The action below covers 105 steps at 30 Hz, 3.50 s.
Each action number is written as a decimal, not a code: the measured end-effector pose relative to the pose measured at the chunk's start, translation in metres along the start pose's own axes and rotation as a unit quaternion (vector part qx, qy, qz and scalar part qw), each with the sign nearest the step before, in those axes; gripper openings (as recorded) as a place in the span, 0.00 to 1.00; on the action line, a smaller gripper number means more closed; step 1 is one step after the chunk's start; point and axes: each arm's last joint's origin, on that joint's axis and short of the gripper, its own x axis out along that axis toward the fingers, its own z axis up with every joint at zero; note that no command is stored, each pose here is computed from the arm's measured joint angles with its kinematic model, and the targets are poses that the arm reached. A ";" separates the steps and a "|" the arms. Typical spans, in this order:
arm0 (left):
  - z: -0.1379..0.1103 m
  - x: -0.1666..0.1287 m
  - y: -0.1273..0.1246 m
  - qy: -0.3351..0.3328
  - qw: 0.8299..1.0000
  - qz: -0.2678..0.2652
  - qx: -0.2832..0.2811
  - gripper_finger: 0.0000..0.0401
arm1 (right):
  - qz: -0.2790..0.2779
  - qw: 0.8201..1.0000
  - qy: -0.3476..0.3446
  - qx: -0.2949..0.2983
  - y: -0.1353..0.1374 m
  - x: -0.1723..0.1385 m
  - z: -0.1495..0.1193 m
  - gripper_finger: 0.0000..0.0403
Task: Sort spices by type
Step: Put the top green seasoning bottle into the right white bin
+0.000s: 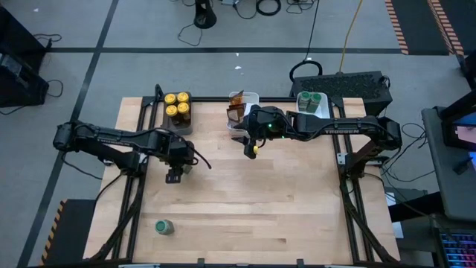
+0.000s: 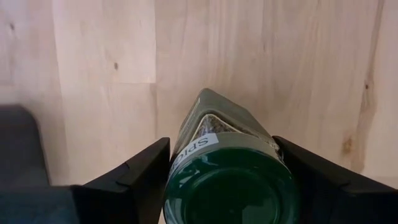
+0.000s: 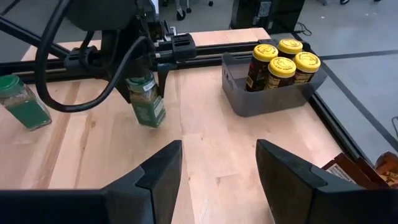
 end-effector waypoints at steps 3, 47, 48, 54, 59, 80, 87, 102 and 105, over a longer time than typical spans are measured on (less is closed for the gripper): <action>0.002 0.000 0.003 -0.012 1.000 0.002 0.009 0.63 | 0.000 1.000 0.006 0.005 0.000 0.000 -0.001 0.46; 0.024 0.015 0.017 0.000 0.998 -0.041 0.053 0.63 | -0.071 0.984 0.150 0.072 0.023 -0.022 -0.028 0.46; 0.022 0.016 0.017 0.005 0.997 -0.048 0.054 0.63 | -0.071 0.984 0.143 0.072 0.021 -0.021 -0.026 0.46; 0.009 0.016 0.015 0.017 0.997 -0.057 0.051 0.63 | -0.077 0.984 0.137 0.078 0.016 -0.020 -0.025 0.46; -0.005 0.008 0.014 0.002 0.998 -0.052 0.039 0.63 | -0.081 0.986 0.119 0.085 0.011 -0.019 -0.021 0.46; -0.012 0.006 0.017 -0.016 0.999 -0.026 0.034 0.63 | -0.069 0.986 0.119 0.098 0.021 -0.019 -0.022 0.46; -0.011 0.006 0.018 -0.019 0.999 -0.026 0.036 0.63 | -0.068 0.984 0.118 0.116 0.022 -0.019 -0.022 0.46; 0.016 0.005 0.013 -0.046 0.993 -0.004 0.109 0.63 | -0.053 0.985 0.119 0.117 0.036 -0.021 -0.023 0.46; 0.019 0.014 0.012 -0.032 0.993 -0.020 0.110 0.63 | -0.051 0.984 0.121 0.117 0.038 -0.021 -0.024 0.46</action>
